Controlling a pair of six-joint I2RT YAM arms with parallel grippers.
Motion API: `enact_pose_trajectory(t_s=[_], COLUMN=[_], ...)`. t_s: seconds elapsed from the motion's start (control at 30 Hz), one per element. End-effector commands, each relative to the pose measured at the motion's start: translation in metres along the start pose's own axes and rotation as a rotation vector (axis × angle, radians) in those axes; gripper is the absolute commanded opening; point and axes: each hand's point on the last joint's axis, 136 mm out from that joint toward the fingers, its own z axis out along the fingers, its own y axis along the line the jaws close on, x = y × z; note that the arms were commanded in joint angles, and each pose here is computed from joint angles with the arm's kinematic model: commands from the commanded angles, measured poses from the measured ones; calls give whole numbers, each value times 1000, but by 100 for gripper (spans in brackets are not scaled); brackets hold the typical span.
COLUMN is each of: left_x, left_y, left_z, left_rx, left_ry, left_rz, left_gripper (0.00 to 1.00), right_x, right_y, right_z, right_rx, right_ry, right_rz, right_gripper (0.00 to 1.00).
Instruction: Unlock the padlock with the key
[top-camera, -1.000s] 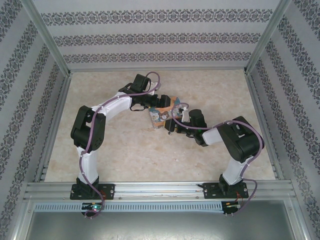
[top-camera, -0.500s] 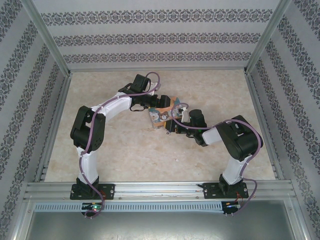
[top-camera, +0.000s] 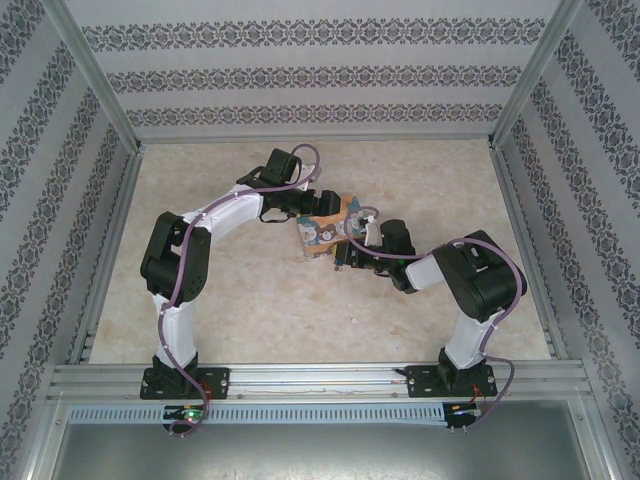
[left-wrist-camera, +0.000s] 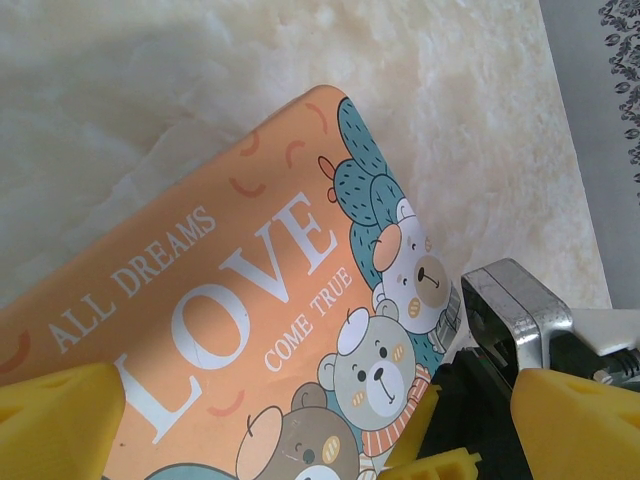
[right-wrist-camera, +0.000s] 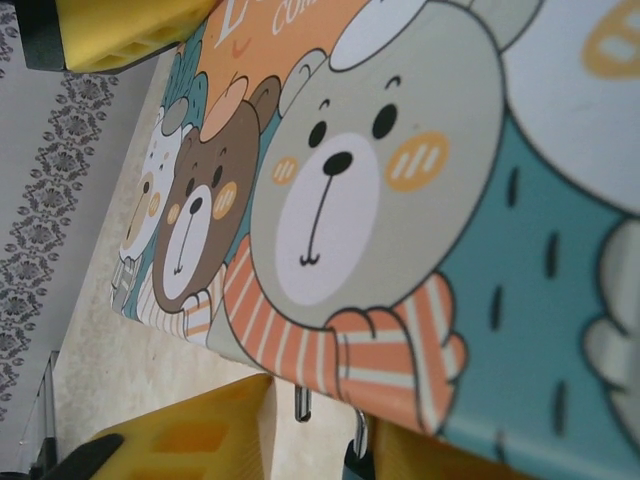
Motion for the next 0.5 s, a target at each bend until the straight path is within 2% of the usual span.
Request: enact_pose_trajectory(t_s=[0.0, 0.27, 0.47], left_x=[38, 38, 39], left_y=[16, 17, 17], left_z=[7, 6, 6], left_rx=[-54, -58, -62], left_ry=[114, 113, 113], left_rz=[-79, -80, -82], left_gripper=[99, 99, 99], right_x=[-4, 1, 2], right_y=[6, 1, -2], right_z=[-3, -6, -9], right_rx=[-34, -19, -2], right_ry=[-13, -9, -16], right_rz=[-39, -33, -28], right_gripper=[25, 15, 4])
